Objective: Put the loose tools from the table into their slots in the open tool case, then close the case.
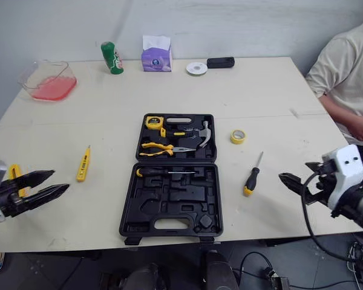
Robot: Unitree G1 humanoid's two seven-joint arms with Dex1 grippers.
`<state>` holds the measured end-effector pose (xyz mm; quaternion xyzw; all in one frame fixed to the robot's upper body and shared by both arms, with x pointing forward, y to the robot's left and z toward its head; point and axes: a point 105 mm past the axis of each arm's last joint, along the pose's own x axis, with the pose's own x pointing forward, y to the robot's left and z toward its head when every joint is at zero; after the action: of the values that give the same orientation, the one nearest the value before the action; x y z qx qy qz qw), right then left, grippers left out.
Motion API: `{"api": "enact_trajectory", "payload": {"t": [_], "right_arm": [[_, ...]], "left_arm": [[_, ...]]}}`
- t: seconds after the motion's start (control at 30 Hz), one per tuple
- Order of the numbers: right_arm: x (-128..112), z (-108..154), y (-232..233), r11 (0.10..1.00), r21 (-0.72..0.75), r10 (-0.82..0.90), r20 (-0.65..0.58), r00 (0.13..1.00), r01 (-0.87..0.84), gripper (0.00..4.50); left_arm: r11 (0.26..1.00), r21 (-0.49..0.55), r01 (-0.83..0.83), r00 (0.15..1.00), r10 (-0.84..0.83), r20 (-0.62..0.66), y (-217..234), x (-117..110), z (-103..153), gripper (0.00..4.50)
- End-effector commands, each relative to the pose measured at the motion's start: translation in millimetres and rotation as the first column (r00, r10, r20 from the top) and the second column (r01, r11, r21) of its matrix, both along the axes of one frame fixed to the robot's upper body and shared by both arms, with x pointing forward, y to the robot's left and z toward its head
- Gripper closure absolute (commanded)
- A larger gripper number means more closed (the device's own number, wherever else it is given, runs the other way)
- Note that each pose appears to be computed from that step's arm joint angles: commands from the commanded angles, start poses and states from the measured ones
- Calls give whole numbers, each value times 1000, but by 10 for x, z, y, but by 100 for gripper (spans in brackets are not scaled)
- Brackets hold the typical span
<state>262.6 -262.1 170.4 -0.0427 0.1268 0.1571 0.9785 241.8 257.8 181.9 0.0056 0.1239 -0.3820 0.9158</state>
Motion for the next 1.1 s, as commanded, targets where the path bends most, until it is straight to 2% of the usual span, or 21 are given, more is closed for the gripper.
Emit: {"api": "enact_trajectory", "payload": {"t": [0.03, 0.17, 0.33, 0.43, 0.6, 0.83, 0.93, 1.0, 1.03, 1.1], "right_arm": [[56, 31, 294, 989, 85, -127, 32, 991, 124, 0], [130, -37, 491, 969, 138, -206, 6, 979, 203, 0], [240, -186, 494, 935, 125, -331, -37, 943, 333, 0], [295, -243, 524, 937, 109, -330, -44, 943, 333, 0], [332, -385, 600, 930, 136, -332, -83, 940, 341, 0], [264, -540, 783, 939, 148, -290, -141, 947, 310, 0], [192, -683, 744, 928, 102, -337, -183, 924, 359, 0], [200, -711, 702, 922, 76, -363, -170, 916, 379, 0], [200, -704, 655, 909, 74, -395, -158, 905, 410, 52], [170, -666, 591, 892, 68, -436, -132, 890, 447, 105]], "left_arm": [[960, 17, 279, 957, -279, 80, -629, 25, 304, 2], [896, 29, 444, 888, -444, 117, -987, 45, 451, 2], [778, 72, 624, 764, -627, 152, -1327, 36, 581, 2], [713, 99, 694, 698, -700, 153, -1443, 33, 588, 2], [670, 127, 731, 647, -741, 181, -1632, 134, 558, 2], [672, 130, 729, 642, -737, 211, -1738, 269, 547, 2], [656, 137, 742, 624, -751, 217, -1782, 265, 548, 2], [649, 144, 748, 615, -758, 218, -1813, 270, 545, 2], [647, 147, 748, 613, -759, 219, -1820, 276, 544, 0], [648, 150, 747, 613, -758, 222, -1826, 296, 549, 0]]}}
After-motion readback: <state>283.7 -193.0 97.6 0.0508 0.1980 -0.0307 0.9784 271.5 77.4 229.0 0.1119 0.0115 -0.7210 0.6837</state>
